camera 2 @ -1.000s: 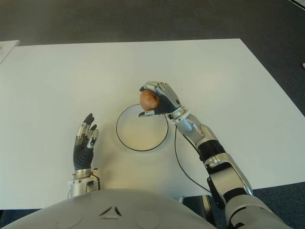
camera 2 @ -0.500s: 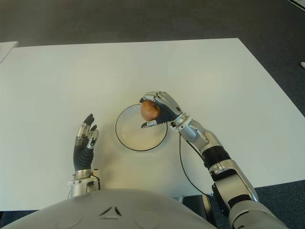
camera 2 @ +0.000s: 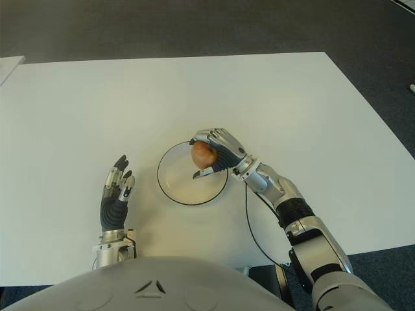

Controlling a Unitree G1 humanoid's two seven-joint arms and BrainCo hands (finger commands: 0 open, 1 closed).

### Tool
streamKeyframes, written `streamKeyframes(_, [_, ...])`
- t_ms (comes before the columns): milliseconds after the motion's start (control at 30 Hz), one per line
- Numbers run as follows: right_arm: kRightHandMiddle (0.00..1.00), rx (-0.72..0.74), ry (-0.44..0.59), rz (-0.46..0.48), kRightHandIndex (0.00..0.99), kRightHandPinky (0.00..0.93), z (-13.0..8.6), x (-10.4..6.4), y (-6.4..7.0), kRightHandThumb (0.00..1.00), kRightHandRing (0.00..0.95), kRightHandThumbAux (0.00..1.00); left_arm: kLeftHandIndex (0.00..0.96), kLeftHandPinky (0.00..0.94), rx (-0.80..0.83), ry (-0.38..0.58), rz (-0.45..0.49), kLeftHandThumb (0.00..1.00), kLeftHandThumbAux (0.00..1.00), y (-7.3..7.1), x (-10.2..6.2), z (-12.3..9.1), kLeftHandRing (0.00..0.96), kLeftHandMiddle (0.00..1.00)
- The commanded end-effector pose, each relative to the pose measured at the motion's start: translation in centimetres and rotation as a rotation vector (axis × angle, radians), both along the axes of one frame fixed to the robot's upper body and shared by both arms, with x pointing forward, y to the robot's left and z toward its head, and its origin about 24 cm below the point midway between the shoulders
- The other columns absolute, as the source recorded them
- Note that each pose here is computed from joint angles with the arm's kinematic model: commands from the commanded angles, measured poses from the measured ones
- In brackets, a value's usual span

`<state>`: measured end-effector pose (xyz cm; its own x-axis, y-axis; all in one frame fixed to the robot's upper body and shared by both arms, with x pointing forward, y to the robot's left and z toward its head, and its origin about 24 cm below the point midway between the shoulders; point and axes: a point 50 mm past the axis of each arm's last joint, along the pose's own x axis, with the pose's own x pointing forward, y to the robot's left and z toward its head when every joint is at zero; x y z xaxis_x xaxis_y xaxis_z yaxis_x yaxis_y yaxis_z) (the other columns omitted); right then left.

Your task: Put the apples into the plate.

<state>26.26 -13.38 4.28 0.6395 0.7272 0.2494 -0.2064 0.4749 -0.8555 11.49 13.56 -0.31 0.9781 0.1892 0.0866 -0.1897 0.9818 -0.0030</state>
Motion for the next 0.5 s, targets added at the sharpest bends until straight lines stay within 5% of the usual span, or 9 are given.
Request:
streamKeyframes(33, [0.839,-0.027,0.000,0.015,0.439,0.810,-0.3,0.0,0.1,0.720,0.834,0.714,0.137,0.066,0.011,-0.002,0.003,0.080,0.401,-0.1,0.1,0.0,0.048,0.078])
streamKeyframes(500, [0.842,-0.040,-0.004,0.048,0.439,0.810,-1.0,-0.2,0.6,0.717,0.837,0.715,0.115,0.059,-0.010,0.017,0.013,0.102,0.408,-0.8,0.0,1.0,0.049,0.069])
